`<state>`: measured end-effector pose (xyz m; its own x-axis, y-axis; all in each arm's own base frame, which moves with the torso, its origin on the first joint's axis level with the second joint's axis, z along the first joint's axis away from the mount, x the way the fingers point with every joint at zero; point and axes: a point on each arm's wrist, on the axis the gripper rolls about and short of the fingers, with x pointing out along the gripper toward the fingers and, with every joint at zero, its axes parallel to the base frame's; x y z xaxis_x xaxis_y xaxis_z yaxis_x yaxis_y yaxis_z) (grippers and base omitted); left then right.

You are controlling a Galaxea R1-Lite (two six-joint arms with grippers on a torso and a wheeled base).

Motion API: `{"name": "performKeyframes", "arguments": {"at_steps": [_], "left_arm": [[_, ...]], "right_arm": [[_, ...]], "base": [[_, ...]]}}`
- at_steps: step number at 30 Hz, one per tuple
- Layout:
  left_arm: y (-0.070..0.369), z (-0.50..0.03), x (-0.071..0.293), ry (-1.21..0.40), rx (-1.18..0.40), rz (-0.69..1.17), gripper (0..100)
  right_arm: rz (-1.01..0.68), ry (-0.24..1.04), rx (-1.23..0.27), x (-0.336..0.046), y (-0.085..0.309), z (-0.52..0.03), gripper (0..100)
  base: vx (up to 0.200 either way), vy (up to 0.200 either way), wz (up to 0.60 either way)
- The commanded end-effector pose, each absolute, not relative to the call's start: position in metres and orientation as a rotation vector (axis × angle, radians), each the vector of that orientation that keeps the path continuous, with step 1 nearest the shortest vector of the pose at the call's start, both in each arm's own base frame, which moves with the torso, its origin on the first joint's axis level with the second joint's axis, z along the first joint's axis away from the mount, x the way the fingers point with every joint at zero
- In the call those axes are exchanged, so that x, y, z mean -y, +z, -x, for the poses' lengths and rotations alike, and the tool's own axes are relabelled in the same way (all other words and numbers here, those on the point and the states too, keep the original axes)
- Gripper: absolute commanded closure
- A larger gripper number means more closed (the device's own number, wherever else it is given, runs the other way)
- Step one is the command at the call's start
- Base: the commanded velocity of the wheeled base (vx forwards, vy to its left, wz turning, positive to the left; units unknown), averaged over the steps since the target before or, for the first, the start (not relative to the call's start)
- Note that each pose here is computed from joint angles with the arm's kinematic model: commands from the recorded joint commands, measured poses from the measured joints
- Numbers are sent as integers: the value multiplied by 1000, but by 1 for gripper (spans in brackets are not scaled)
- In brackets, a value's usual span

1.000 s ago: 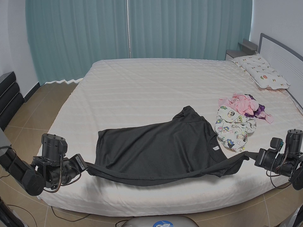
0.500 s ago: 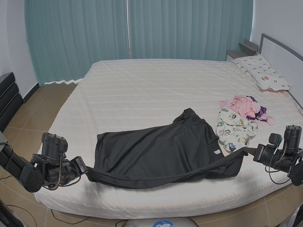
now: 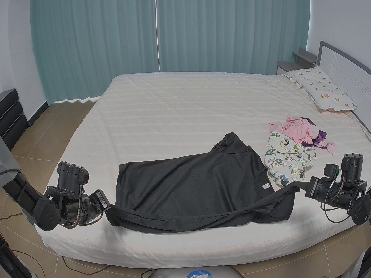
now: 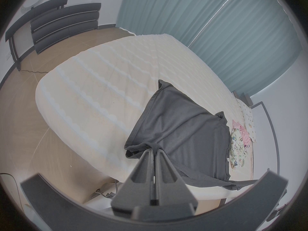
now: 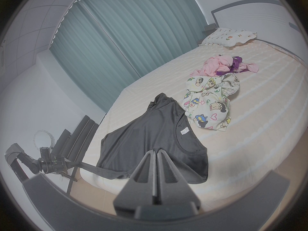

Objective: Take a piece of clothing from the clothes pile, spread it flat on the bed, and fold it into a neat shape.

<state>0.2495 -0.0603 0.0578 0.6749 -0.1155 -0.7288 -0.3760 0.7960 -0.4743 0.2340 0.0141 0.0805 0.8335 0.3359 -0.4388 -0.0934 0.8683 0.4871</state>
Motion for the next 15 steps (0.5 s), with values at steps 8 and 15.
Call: {"name": "performKeyframes", "arguments": {"at_steps": [8, 15], "left_arm": [[60, -255, 59, 184, -812, 702, 100], [70, -253, 57, 171, -776, 724, 100]], "right_arm": [[-468, 234, -516, -13, 85, -240, 100], [-469, 235, -525, -14, 83, -241, 100]], "base": [[0, 0, 0], [0, 0, 0]]}}
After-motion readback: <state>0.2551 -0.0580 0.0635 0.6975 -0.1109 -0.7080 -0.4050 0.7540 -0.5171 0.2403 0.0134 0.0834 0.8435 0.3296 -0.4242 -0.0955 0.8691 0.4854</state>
